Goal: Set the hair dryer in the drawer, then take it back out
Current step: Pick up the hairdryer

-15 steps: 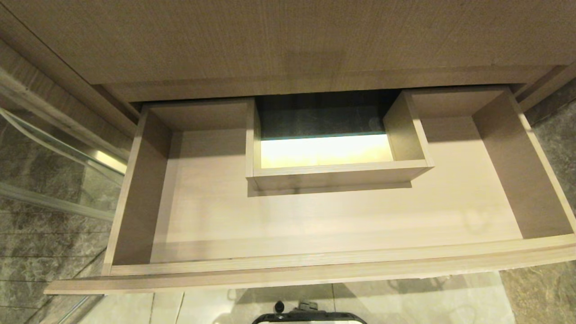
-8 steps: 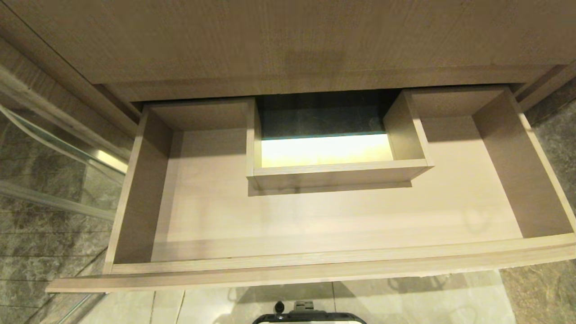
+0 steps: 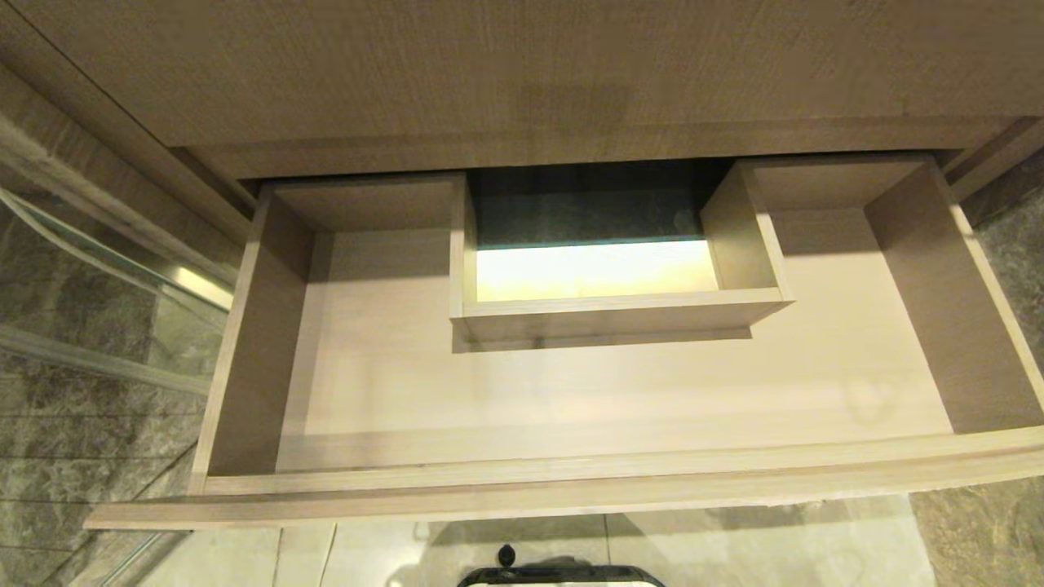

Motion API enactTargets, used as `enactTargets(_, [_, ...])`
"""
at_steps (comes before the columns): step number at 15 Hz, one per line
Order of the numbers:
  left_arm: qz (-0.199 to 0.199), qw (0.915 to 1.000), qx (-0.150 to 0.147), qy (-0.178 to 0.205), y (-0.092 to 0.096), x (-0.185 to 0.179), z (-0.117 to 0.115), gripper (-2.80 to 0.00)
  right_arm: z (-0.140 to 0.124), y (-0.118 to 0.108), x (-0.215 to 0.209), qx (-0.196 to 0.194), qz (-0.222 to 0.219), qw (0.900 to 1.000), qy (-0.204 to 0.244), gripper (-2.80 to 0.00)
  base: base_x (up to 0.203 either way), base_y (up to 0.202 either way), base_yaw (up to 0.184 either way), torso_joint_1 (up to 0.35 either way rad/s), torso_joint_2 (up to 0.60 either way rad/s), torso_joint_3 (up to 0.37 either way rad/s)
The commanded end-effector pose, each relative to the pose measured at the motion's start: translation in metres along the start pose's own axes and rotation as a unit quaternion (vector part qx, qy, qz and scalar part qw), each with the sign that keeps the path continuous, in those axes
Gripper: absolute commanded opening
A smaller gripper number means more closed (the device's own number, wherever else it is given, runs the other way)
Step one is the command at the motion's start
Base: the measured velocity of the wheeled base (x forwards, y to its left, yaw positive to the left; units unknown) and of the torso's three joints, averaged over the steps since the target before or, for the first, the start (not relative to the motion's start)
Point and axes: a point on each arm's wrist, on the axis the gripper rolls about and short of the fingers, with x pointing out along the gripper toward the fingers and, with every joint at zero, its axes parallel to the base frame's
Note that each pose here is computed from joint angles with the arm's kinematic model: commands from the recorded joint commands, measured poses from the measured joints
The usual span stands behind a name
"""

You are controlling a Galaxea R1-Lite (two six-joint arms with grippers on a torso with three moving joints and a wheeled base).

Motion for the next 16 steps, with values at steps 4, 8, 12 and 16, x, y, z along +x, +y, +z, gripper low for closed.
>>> enactTargets(4, [0.000, 1.0000, 0.000, 0.000, 0.0000, 0.0001, -0.0003, -2.80, -0.0014, 0.0002, -0.0028, -0.003, -0.001, 1.000, -0.018, -2.80, -0.002, -0.003, 0.092, 0.235, -0.42, -0.183])
enactTargets(8, [0.000, 1.0000, 0.000, 0.001, 0.0000, 0.0001, -0.0005, -2.80, -0.0011, 0.0002, -0.0029, -0.003, -0.001, 1.000, -0.019, -2.80, 0.000, -0.002, 0.071, 0.200, -0.42, -0.175])
enactTargets(12, [0.000, 1.0000, 0.000, 0.001, 0.0000, 0.0001, -0.0005, -2.80, -0.0011, 0.0002, -0.0029, -0.003, -0.001, 1.000, -0.019, -2.80, 0.000, 0.000, 0.000, 0.047, -0.07, -0.035])
enactTargets(16, [0.000, 1.0000, 0.000, 0.001, 0.0000, 0.0001, -0.0005, -2.80, -0.0010, 0.0002, -0.0029, -0.001, -0.002, 1.000, -0.019, -2.80, 0.000, 0.000, 0.000, 0.000, 0.00, 0.000])
